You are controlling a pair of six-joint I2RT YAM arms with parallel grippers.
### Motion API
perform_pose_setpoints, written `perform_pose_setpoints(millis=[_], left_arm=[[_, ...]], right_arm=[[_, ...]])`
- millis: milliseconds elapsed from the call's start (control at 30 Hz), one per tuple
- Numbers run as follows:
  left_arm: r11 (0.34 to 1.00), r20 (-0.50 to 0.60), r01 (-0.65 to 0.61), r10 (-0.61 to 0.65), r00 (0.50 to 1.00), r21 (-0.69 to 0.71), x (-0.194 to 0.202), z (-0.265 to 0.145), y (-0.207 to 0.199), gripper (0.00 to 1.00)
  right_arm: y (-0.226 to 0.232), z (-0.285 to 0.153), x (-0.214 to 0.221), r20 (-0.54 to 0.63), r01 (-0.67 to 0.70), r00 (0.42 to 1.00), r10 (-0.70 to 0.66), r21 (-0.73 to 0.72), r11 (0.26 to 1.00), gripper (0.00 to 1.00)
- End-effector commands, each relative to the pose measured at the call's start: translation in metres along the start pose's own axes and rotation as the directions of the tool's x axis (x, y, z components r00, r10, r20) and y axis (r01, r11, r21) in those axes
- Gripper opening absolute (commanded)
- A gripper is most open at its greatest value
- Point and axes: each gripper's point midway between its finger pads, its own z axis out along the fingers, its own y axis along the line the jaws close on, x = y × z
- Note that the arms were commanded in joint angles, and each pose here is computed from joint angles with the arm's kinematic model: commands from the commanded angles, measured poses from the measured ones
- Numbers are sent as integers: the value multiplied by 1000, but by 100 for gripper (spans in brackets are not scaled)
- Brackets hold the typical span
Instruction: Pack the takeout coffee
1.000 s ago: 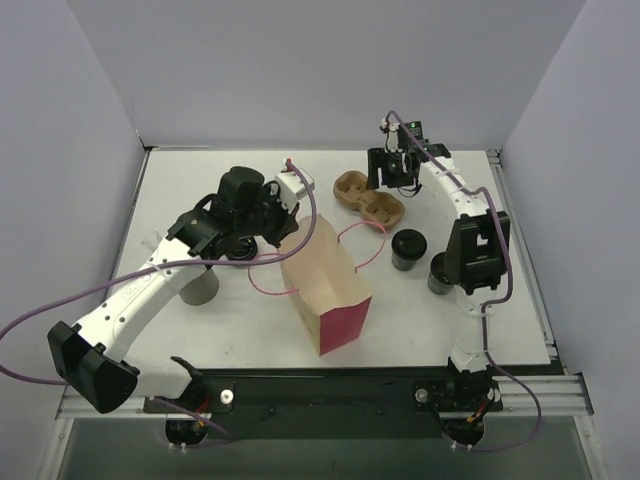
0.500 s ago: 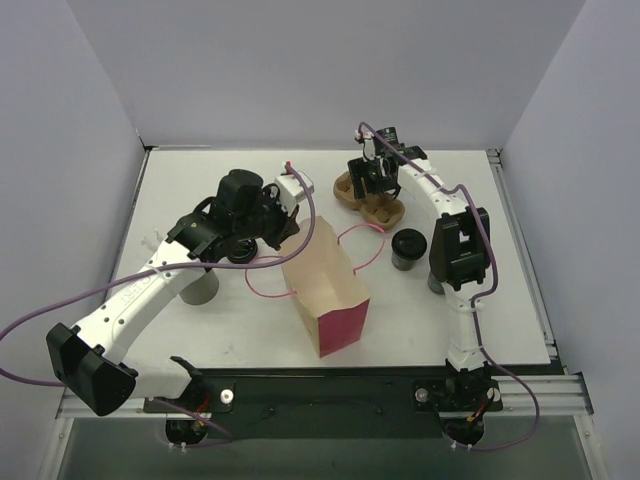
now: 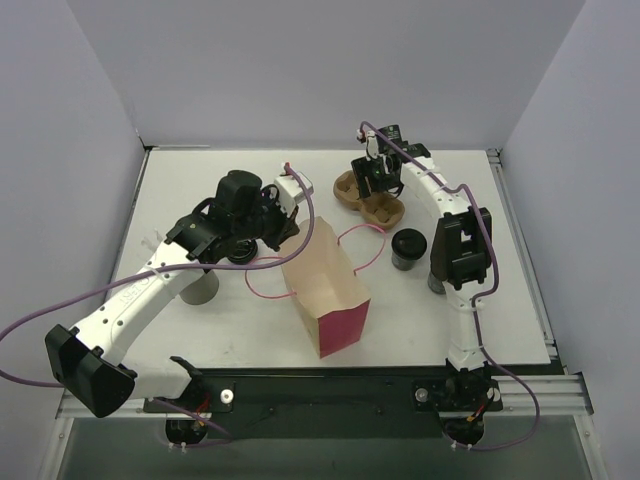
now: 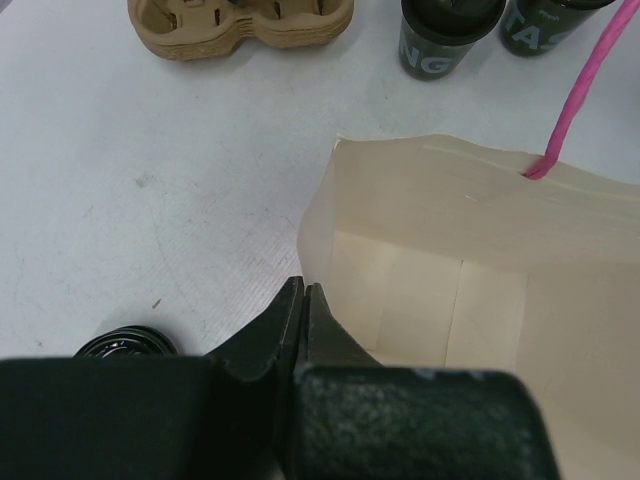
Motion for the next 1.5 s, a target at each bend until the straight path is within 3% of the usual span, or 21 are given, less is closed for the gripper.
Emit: perform_pose_setpoints(millis=[0,300,600,867,1467], left_arm=[[1000,69,-11,11,998,8,-17,-10,-2,0],[1000,62,-17,17,998,-11,-14,-14,0,0],[1000,76,-23,24,997,-22,-13,-17,1,0],[999,68,-24,25,997,-21,-11,-14,2,0],[999,68,-21,22,997,-25,-13,-13,3,0]], right_arm=[[2,1,-3,-4,41,999,-41,-13,999,61],[9,2,3,-19,8,1000,-9,-35,999,60],[7,27,43,-130,-28,991,27,-9,1000,64],[6,20,26,-61,10,998,-10,-8,1000,64],[11,15,8,-13,79,997,-80,-21,997,54]])
